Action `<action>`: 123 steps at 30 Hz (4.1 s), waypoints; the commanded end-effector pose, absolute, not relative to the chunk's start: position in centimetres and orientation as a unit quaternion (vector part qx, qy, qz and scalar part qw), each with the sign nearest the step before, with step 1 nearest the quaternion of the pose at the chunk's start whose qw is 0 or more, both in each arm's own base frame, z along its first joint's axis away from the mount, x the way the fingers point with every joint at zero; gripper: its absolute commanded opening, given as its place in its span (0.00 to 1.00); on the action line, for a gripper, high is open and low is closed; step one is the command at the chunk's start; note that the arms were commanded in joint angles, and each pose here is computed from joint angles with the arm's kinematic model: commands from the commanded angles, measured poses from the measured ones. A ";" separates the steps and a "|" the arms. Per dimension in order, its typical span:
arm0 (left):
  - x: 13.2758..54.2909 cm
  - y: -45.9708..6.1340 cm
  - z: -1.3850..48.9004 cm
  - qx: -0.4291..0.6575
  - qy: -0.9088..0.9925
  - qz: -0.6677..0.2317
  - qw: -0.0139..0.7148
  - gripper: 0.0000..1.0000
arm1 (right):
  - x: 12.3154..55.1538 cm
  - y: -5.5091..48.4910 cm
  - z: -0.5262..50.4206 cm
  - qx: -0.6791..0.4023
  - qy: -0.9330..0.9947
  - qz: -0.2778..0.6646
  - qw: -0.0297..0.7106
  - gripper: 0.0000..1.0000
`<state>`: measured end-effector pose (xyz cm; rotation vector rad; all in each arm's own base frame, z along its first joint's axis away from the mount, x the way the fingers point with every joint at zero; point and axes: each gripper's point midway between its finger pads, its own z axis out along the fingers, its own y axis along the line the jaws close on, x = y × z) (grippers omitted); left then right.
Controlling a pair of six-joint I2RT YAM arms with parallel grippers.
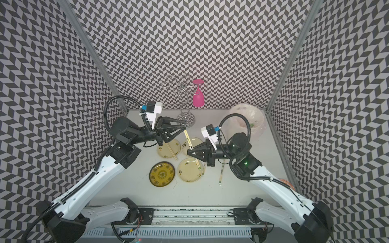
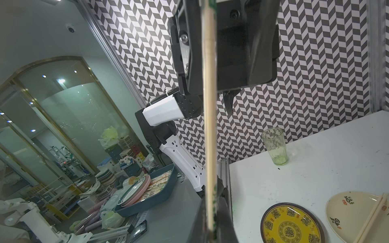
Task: Remove the packaging of disposable chopsticks
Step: Remove the packet bag from the disposable chopsticks, then adjust the disposable chopsticks.
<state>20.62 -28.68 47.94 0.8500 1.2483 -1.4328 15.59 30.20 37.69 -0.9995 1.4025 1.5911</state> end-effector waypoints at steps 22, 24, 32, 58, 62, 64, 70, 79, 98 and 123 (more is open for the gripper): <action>21.1 -27.9 49.0 0.352 0.514 -0.557 0.549 0.00 | 15.1 30.1 38.1 -0.399 0.552 0.624 0.383 0.00; 22.3 -27.6 48.8 0.333 0.535 -0.508 0.587 0.00 | 15.0 30.1 38.4 -0.392 0.556 0.629 0.376 0.00; 24.4 -26.8 47.3 0.290 0.564 -0.428 0.644 0.00 | 14.1 29.9 39.6 -0.382 0.552 0.656 0.346 0.00; 18.7 -31.5 45.0 0.320 0.557 -0.315 0.699 0.00 | 19.0 29.1 45.0 -0.225 0.577 0.710 0.336 0.00; 18.5 -31.2 44.1 0.313 0.568 -0.316 0.692 0.00 | 19.7 28.5 45.8 -0.227 0.577 0.694 0.366 0.00; 18.3 -30.9 43.9 0.309 0.569 -0.322 0.690 0.00 | 19.9 28.6 45.6 -0.236 0.581 0.684 0.373 0.00; 16.8 -30.4 44.8 0.309 0.556 -0.367 0.679 0.00 | 21.7 27.5 43.8 -0.222 0.601 0.654 0.402 0.00; 16.2 -28.5 46.1 0.293 0.564 -0.423 0.646 0.82 | 20.1 26.9 42.2 -0.329 0.577 0.576 0.476 0.00; 18.4 -28.2 50.4 0.360 0.491 -0.616 0.500 0.76 | 12.6 27.6 39.7 -0.486 0.481 0.585 0.436 0.00; 16.1 -30.6 48.8 0.408 0.472 -0.623 0.472 0.39 | 12.7 28.6 40.4 -0.488 0.477 0.592 0.429 0.00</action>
